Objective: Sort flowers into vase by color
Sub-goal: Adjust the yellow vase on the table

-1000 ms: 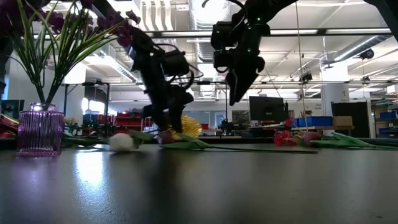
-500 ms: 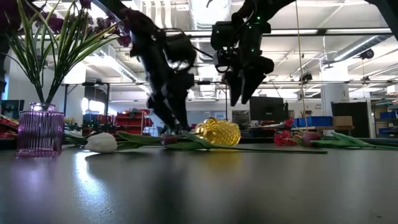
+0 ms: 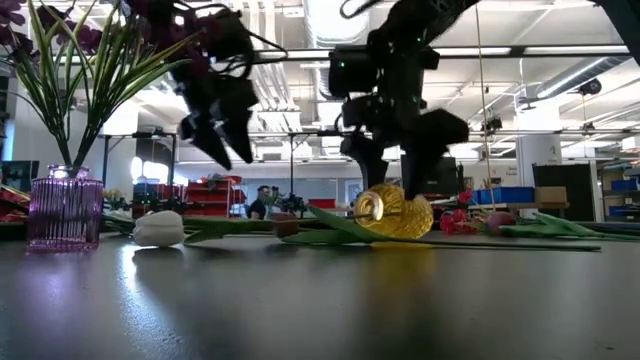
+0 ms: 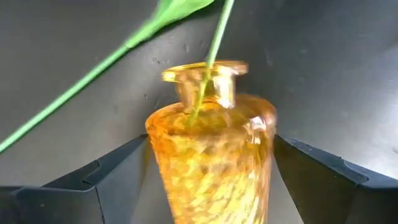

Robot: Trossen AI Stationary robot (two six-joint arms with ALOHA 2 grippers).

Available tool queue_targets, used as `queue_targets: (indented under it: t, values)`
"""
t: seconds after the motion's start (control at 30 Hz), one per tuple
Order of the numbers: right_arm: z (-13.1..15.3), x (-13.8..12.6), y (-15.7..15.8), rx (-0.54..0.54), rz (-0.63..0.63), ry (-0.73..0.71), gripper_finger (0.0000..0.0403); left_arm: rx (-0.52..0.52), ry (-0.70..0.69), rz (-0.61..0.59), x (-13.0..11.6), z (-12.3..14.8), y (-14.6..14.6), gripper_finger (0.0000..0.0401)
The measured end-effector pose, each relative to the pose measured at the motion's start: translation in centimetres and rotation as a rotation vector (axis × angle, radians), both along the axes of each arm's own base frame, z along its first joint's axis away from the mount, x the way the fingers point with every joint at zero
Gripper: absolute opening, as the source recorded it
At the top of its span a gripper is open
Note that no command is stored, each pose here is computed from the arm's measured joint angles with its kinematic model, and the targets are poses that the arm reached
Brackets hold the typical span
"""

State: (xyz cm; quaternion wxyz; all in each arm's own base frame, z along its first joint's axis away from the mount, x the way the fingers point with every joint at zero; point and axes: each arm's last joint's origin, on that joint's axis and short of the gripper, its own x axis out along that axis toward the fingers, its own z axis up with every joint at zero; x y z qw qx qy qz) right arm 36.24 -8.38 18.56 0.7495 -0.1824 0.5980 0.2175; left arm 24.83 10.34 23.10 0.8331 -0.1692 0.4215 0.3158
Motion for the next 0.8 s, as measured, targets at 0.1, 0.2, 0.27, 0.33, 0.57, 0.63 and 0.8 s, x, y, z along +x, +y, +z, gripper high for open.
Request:
queue_targets:
  t: [0.1, 0.2, 0.27, 0.33, 0.57, 0.63, 0.8]
  values:
    - [-1.3, -0.1, 0.1, -0.005, 0.007, 0.006, 0.0329, -0.018, -0.025, 0.046, -1.4, -0.3, -0.5, 0.0328]
    - [-2.2, -0.2, 0.1, -0.01, 0.008, 0.002, 0.033, -0.033, -0.058, 0.083, -2.5, -0.3, -0.9, 0.0326]
    - [-2.8, -0.2, 0.2, -0.009, 0.031, -0.009, 0.0329, -0.041, -0.085, 0.104, -3.0, -0.2, -1.2, 0.0325]
    - [-2.9, -0.3, 0.2, 0.007, 0.056, -0.013, 0.033, -0.043, -0.116, 0.119, -3.5, 0.3, -1.4, 0.0325]
    - [-2.1, 0.4, 0.0, -0.02, -0.071, -0.018, 0.0334, -0.006, -0.185, 0.153, -4.5, 1.7, -1.7, 0.0325]
    - [-1.9, 0.6, 0.0, -0.037, -0.1, -0.016, 0.0344, 0.009, -0.19, 0.163, -4.7, 1.8, -1.7, 0.0325]
    - [-2.3, 0.6, 0.0, -0.108, -0.126, 0.017, 0.0374, 0.013, -0.188, 0.166, -4.6, 1.8, -1.7, 0.0325]
